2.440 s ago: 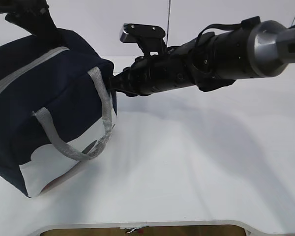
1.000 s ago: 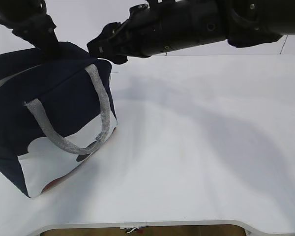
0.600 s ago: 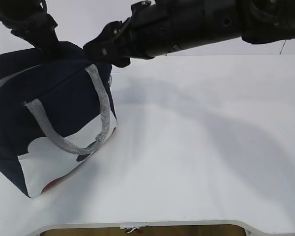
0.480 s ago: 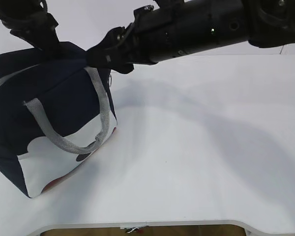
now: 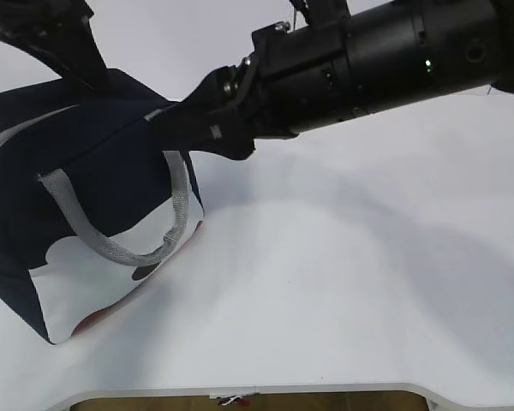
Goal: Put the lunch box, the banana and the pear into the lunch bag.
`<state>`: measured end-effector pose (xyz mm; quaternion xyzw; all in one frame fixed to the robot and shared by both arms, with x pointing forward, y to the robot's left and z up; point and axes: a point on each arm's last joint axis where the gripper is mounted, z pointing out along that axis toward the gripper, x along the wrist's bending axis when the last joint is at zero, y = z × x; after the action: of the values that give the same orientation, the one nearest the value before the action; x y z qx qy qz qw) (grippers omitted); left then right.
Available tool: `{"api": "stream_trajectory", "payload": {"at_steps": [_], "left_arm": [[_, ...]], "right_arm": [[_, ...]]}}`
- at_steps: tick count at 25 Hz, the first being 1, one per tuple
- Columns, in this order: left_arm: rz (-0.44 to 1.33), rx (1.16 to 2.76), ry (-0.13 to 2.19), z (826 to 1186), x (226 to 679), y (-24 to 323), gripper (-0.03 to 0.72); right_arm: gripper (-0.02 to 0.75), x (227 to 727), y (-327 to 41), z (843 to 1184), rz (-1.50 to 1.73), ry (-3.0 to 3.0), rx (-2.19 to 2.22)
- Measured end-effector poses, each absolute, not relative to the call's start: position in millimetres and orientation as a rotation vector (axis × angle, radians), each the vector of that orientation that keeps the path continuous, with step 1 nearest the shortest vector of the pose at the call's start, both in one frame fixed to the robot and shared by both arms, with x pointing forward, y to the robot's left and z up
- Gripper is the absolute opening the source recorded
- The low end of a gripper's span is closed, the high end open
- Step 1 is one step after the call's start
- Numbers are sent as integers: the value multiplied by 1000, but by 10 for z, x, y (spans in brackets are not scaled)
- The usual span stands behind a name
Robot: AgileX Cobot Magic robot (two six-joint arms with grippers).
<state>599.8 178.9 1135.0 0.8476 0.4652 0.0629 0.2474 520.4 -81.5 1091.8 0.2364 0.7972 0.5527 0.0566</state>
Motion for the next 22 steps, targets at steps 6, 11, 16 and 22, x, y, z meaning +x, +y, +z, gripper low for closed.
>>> {"api": "stream_trajectory", "payload": {"at_steps": [6, 11, 16, 22], "left_arm": [[247, 2242, 1267, 11685, 5769, 1861, 319], [364, 2176, 1266, 12047, 5469, 1983, 319], [428, 2127, 1264, 12254, 5077, 2109, 319], [450, 2111, 1253, 12267, 4454, 2281, 318]], "right_arm": [[438, 5105, -841, 10930, 1695, 2449, 693], [438, 5031, -834, 10956, 1732, 2498, 645], [438, 4982, -823, 10958, 1757, 2542, 606], [438, 4976, -822, 10958, 1760, 2548, 602]]}}
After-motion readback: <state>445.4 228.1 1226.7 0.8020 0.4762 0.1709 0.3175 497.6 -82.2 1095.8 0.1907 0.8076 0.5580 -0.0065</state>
